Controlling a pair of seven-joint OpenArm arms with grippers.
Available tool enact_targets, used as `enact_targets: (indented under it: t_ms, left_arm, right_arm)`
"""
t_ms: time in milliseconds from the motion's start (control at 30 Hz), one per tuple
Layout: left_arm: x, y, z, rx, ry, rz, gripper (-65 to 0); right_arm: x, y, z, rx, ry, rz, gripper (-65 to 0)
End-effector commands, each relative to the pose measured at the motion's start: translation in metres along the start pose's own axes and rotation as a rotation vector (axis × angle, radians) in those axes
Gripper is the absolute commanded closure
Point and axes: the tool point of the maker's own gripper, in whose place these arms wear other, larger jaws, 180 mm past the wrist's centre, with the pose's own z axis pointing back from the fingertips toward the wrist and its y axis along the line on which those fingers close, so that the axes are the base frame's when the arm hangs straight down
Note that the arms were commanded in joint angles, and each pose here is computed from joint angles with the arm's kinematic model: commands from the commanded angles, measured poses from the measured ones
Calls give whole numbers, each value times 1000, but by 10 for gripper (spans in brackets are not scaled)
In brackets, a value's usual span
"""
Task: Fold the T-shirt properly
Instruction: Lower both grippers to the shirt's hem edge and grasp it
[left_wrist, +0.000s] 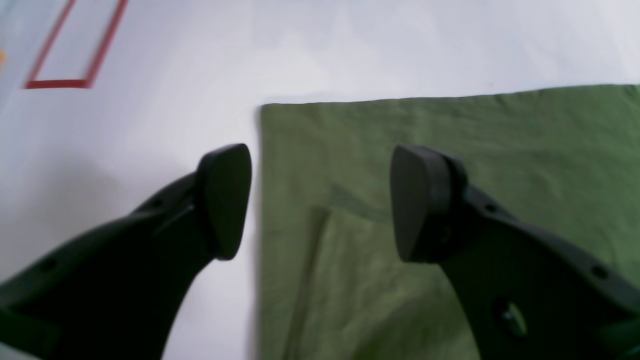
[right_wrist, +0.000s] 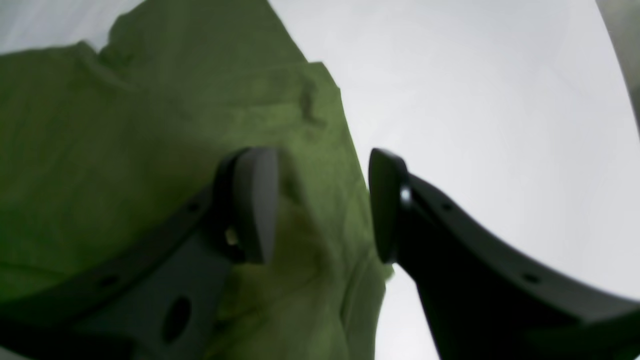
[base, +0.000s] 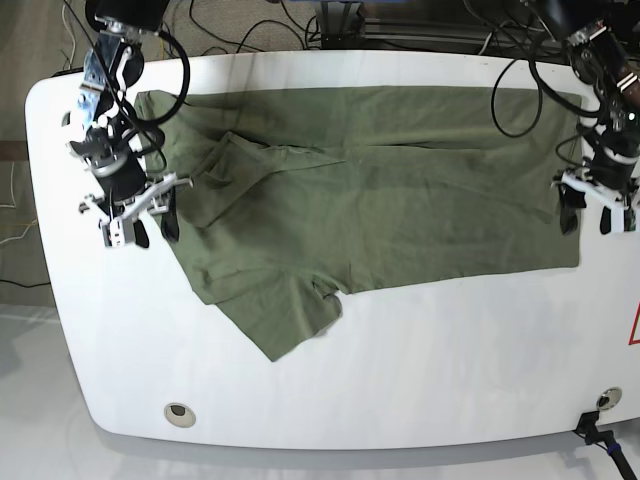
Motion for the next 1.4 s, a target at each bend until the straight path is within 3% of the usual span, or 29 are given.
enact_targets:
  t_ms: [0, 333, 533, 700, 933, 1133, 1367]
  left_arm:
    - [11, 5, -6, -11, -33, 1, -409]
    - [12, 34, -42, -8, 4, 79, -409]
    - [12, 48, -64, -6, 3, 166, -409]
    - [3, 42, -87, -19, 42, 139, -409]
    - [-21, 39, -107, -33, 51, 256, -409]
    - [-26, 27, -114, -63, 63, 247, -411]
    - [-25, 27, -114, -63, 62, 248, -411]
  right_arm:
    - [7, 0, -9, 14, -17, -5, -290]
    - [15, -18, -67, 38, 11, -123, -290]
    - [19, -19, -98, 72, 11, -143, -290]
    - [13, -21, -119, 85, 26, -202, -290]
    - [11, -24, -139, 97, 31, -234, -290]
    - [7, -28, -145, 92, 40, -266, -290]
    - [-15, -6, -146, 137, 101, -223, -290]
